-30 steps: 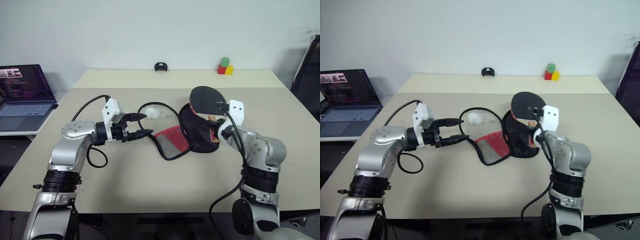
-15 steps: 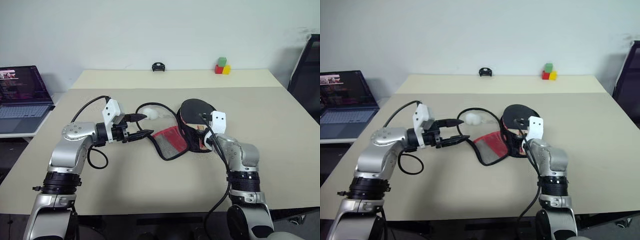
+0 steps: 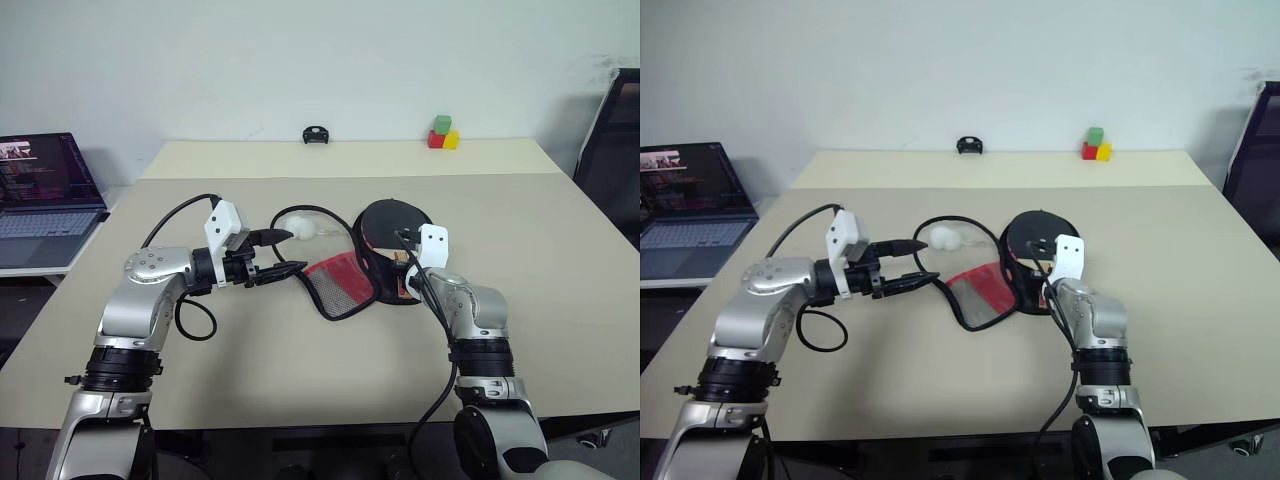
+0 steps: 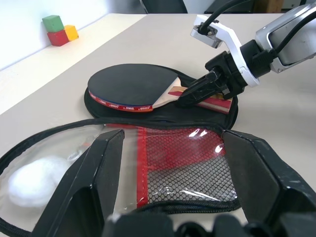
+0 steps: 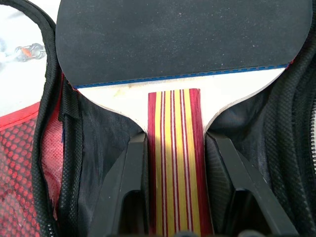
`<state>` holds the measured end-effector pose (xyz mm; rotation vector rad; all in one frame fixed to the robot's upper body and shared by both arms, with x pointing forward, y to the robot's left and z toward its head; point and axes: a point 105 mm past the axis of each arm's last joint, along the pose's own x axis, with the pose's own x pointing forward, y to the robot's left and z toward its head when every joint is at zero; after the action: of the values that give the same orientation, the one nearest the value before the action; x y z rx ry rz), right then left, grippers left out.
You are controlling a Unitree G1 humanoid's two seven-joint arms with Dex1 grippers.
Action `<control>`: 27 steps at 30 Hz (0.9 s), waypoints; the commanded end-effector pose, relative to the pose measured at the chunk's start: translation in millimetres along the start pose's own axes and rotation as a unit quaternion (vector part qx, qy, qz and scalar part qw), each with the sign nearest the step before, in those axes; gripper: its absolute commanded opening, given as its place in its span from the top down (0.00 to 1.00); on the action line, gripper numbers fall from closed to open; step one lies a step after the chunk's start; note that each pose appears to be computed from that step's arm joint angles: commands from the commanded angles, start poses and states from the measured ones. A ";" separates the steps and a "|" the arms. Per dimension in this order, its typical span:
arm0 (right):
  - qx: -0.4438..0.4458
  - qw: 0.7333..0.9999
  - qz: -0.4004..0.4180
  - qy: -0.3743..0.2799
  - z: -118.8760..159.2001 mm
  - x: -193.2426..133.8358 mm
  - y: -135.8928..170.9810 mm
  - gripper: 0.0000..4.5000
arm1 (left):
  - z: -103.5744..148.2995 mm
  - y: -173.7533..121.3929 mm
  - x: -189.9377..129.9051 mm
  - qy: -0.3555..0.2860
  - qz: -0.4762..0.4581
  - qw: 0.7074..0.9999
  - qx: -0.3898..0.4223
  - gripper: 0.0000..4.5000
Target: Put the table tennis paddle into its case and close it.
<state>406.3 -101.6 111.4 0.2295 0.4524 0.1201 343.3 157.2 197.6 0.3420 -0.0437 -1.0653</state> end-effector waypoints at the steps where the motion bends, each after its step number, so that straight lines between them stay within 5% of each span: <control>1: -0.001 1.000 0.001 -0.022 11.4 -3.4 5.0 0.53 | 15.7 1.5 -3.7 -0.021 0.002 1.000 0.023 0.23; 7: -0.004 0.999 0.031 -0.027 15.7 -10.6 23.5 0.09 | 15.5 1.9 -4.6 -0.020 0.003 1.000 0.023 0.23; 18: -0.084 0.970 0.194 -0.116 54.4 -72.4 54.0 0.09 | 1.2 10.2 -15.9 -0.021 0.051 0.998 -0.016 0.23; 21: -0.165 0.952 0.221 -0.132 55.1 -81.9 46.5 0.09 | -7.2 9.9 -17.6 -0.016 0.059 0.998 -0.028 0.23; 25: -0.166 0.947 0.258 -0.098 54.4 -89.2 19.9 0.09 | -13.7 13.9 -21.4 -0.011 0.078 0.996 -0.038 0.23; 27: -0.172 0.940 0.280 -0.089 56.4 -95.7 14.2 0.00 | -15.9 16.3 -23.4 -0.007 0.088 0.995 -0.042 0.23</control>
<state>352.1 -113.9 189.2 0.0049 0.2142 0.6531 347.9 180.5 181.2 0.2550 -0.0086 -0.9296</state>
